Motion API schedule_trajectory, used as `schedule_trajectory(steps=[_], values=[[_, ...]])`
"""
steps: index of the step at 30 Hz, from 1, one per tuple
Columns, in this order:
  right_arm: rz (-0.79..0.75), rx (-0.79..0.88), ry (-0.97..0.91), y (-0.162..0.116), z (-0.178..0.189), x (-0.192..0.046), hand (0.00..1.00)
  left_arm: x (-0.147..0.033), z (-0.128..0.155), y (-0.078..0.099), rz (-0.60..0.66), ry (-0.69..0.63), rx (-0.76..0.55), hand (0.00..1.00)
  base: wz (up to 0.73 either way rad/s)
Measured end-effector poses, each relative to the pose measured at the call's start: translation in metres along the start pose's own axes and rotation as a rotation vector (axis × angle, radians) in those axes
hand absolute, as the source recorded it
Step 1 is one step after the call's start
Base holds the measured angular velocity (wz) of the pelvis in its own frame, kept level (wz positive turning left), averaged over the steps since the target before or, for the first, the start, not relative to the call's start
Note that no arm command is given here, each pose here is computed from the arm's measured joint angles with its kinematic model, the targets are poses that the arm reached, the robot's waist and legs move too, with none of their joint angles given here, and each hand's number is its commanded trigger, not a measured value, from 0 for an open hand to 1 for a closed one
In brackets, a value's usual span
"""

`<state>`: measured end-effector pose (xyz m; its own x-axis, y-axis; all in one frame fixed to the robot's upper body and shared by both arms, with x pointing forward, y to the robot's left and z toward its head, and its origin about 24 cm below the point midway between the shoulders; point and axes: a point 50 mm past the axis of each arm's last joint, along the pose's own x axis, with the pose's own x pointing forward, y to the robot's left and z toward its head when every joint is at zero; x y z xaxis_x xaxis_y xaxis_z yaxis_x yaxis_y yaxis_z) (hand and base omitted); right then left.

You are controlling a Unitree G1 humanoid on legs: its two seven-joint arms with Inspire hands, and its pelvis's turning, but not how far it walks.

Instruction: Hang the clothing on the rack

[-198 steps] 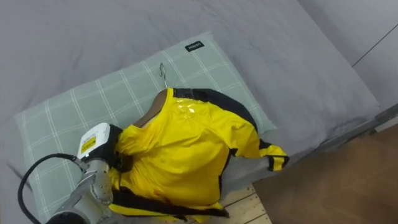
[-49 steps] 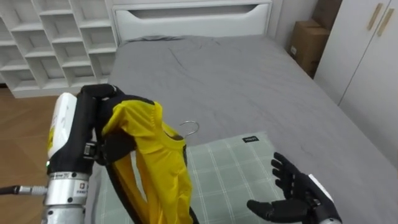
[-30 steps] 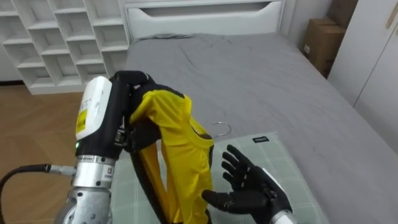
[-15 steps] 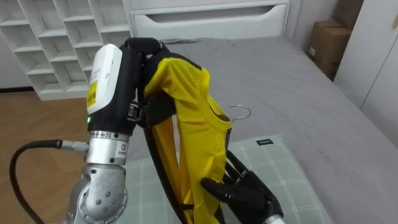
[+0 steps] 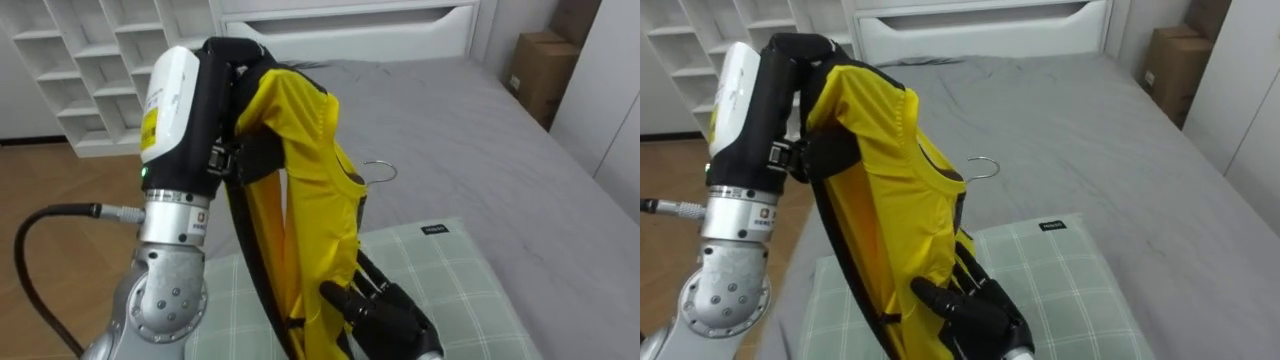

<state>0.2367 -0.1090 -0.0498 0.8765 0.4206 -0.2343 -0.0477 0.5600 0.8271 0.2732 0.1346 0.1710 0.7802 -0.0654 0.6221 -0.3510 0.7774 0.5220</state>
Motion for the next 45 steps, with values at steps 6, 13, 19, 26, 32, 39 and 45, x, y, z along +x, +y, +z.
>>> schedule_trajectory(steps=[6,13,19,26,32,39,45], values=[[0.005,0.003,0.002,0.0004,-0.0007,0.0,0.0,0.0,0.0,0.0,0.0,0.0,0.0,1.0,0.0],[0.043,-0.005,0.03,0.0039,-0.007,0.0001,0.0,0.002,0.0014,0.0004,0.001,-0.008,-0.001,1.0,0.0],[0.058,-0.004,0.031,0.005,-0.0075,0.0003,0.0,0.0035,0.0026,0.0005,0.0,-0.014,-0.002,1.0,0.0],[0.062,-0.003,0.03,0.0061,-0.0077,0.001,0.0,0.0036,0.0027,0.0003,-0.003,-0.015,-0.001,1.0,0.0],[0.062,-0.004,0.031,0.0061,-0.0078,0.001,0.0,0.0033,0.0033,-0.0009,-0.01,-0.017,-0.003,1.0,0.0],[0.079,-0.068,0.049,0.0056,-0.0056,0.0002,0.0,0.0026,0.0037,-0.0031,-0.025,-0.024,0.015,1.0,0.0],[0.135,-0.178,0.101,0.0076,-0.005,0.0007,0.05,0.0025,0.0043,-0.004,-0.036,-0.042,0.097,1.0,0.0]])
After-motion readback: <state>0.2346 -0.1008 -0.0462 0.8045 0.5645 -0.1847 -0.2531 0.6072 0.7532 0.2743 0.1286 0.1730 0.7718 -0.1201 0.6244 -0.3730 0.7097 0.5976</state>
